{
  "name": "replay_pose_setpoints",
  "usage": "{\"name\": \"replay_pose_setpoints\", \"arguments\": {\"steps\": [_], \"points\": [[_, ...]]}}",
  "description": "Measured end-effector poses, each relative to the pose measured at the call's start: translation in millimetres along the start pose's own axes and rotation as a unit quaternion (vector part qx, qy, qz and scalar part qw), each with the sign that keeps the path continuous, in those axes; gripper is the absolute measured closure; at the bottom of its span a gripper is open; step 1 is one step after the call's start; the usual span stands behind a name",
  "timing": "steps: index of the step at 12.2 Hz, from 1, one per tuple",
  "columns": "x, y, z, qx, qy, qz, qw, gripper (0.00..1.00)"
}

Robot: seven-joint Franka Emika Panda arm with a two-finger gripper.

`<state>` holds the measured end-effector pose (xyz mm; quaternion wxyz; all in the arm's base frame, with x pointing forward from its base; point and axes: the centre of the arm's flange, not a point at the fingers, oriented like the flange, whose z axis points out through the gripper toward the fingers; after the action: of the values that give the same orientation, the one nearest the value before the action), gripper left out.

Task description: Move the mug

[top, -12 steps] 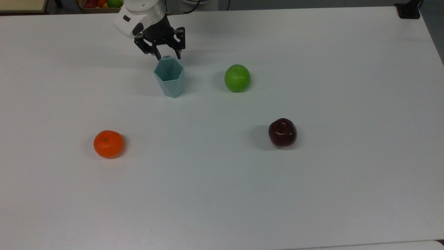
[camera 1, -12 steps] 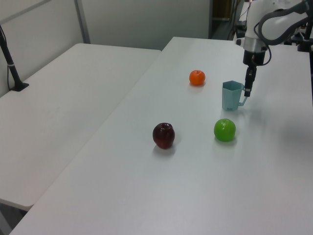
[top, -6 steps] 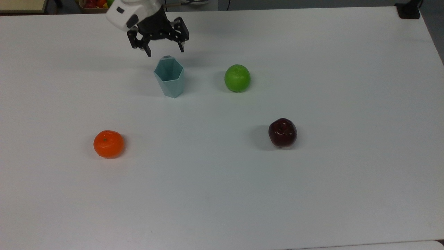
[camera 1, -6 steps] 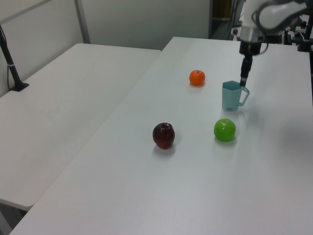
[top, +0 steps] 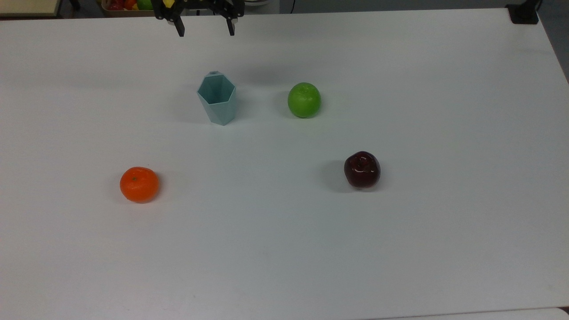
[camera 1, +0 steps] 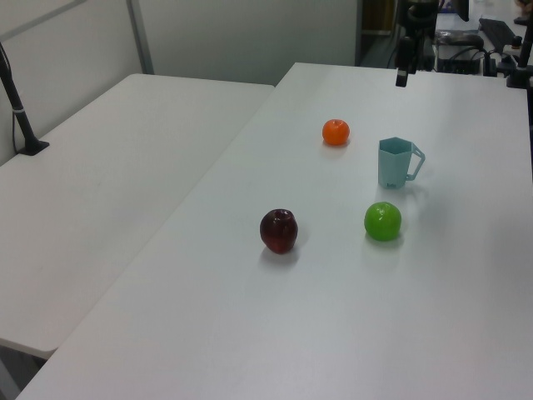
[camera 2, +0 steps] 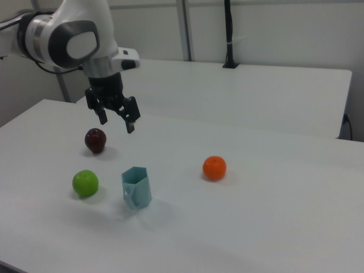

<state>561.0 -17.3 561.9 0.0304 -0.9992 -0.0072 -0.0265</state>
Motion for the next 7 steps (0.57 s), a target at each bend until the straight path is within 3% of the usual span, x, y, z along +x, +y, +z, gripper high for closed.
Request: {"name": "replay_pose_setpoints", "arguments": {"steps": [2,7], "points": [[2.9,-21.3,-6.9,-0.039,-0.003,0.018,0.9991,0.00],[-0.4,-18.1,-31.9,-0.043,-0.018,0.036,0.9983,0.00]]}}
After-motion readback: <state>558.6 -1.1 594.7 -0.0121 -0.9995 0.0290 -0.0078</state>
